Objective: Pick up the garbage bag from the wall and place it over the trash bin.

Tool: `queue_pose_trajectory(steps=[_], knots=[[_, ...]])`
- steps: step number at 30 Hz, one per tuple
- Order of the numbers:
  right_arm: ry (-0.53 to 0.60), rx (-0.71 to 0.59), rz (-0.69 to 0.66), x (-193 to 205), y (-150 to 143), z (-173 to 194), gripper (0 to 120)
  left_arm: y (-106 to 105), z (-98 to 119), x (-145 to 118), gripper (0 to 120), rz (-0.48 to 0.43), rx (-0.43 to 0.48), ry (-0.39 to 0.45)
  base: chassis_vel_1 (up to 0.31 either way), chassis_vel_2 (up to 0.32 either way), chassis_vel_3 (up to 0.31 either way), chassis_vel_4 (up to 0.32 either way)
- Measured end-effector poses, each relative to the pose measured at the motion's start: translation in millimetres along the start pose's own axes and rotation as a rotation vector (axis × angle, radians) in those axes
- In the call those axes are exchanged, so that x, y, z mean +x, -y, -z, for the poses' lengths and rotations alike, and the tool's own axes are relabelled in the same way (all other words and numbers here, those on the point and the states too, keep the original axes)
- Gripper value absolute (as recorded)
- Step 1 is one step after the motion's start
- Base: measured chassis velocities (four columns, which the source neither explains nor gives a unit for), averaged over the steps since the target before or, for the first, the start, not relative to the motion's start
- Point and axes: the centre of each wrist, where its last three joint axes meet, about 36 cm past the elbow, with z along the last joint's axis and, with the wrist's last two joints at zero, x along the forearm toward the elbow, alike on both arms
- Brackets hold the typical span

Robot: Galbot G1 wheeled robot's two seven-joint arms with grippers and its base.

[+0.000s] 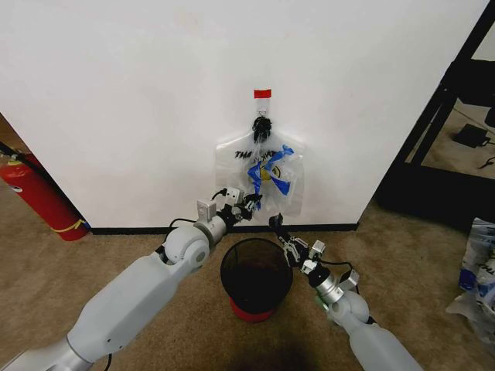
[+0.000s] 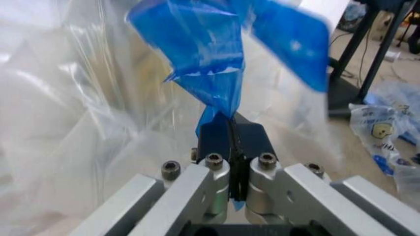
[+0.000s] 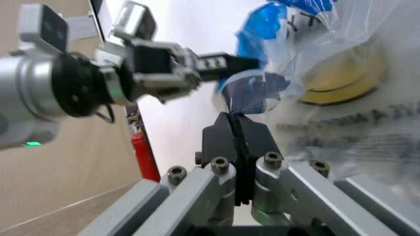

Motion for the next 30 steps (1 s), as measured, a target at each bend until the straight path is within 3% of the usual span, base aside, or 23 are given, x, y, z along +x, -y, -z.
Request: queue_pose_trajectory(steps=[11, 24, 27, 30], knots=[[0.013, 0.02, -0.043, 2, 0, -1, 0, 16, 10, 37, 0, -0.001, -0.08, 0.098, 0.0, 0.0, 0.0, 0.0], [0.022, 0.021, -0.034, -1, -5, 2, 0, 15, 3, 39, 0, 0.011, -0.054, 0.119, 0.0, 0.0, 0.0, 0.0], [0.021, 0.021, -0.033, -1, -6, 2, 0, 16, 3, 38, 5, 0.004, -0.045, 0.114, 0.0, 0.0, 0.0, 0.0], [0.02, 0.022, -0.031, -1, -7, 2, 0, 17, 5, 37, 18, -0.007, -0.036, 0.11, 0.0, 0.0, 0.0, 0.0]])
